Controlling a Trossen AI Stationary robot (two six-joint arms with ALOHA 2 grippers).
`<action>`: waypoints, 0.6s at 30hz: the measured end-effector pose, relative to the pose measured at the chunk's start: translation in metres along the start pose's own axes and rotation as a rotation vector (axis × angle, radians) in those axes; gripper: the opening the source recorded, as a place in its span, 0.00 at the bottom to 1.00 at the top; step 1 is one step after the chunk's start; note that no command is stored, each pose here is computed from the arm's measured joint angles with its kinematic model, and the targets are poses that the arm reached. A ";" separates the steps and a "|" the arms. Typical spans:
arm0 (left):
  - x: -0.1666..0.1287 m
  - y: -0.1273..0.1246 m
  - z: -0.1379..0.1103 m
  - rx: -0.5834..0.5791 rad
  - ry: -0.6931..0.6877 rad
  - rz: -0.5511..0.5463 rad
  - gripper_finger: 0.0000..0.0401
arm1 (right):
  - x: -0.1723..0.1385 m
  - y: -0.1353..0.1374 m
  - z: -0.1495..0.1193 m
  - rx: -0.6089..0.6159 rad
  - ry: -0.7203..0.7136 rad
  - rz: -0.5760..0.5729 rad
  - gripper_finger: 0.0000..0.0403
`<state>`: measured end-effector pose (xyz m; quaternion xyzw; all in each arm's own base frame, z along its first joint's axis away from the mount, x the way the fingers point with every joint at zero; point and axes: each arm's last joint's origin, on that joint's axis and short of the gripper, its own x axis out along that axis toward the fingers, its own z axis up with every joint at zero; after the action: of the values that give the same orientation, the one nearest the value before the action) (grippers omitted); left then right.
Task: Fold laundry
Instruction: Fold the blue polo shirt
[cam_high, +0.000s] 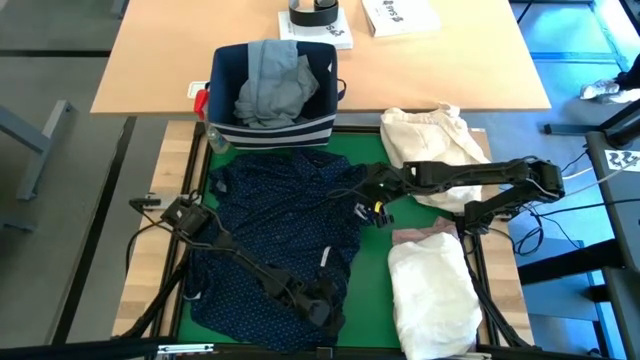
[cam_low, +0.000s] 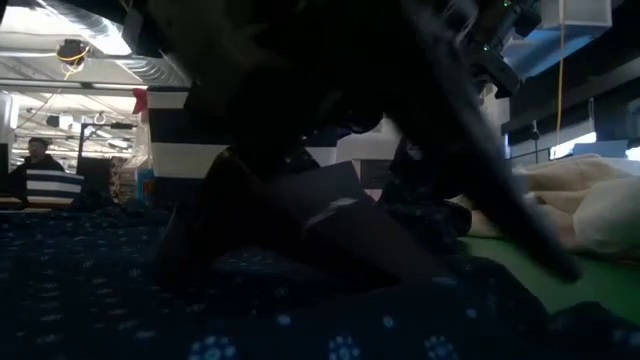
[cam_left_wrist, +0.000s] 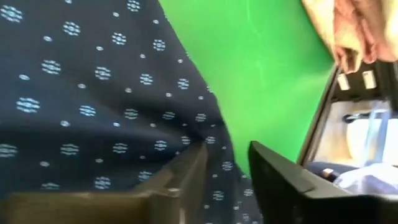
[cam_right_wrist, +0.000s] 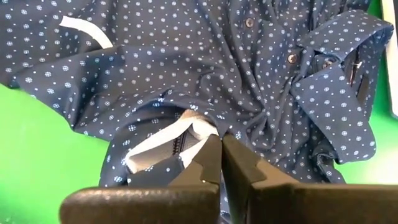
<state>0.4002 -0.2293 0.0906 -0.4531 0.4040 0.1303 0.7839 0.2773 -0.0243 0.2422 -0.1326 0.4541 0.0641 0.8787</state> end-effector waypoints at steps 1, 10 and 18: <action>0.000 0.001 0.000 0.015 0.003 0.012 0.26 | 0.000 0.000 0.000 0.000 0.002 0.001 0.01; -0.009 -0.009 0.002 0.117 0.116 0.029 0.01 | 0.000 0.000 -0.001 -0.010 0.011 0.004 0.01; -0.068 -0.052 0.007 0.220 0.204 0.153 0.00 | -0.008 0.001 -0.002 -0.064 0.014 -0.015 0.01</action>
<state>0.3900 -0.2411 0.1746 -0.3433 0.5267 0.0976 0.7715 0.2705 -0.0242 0.2474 -0.1645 0.4568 0.0713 0.8713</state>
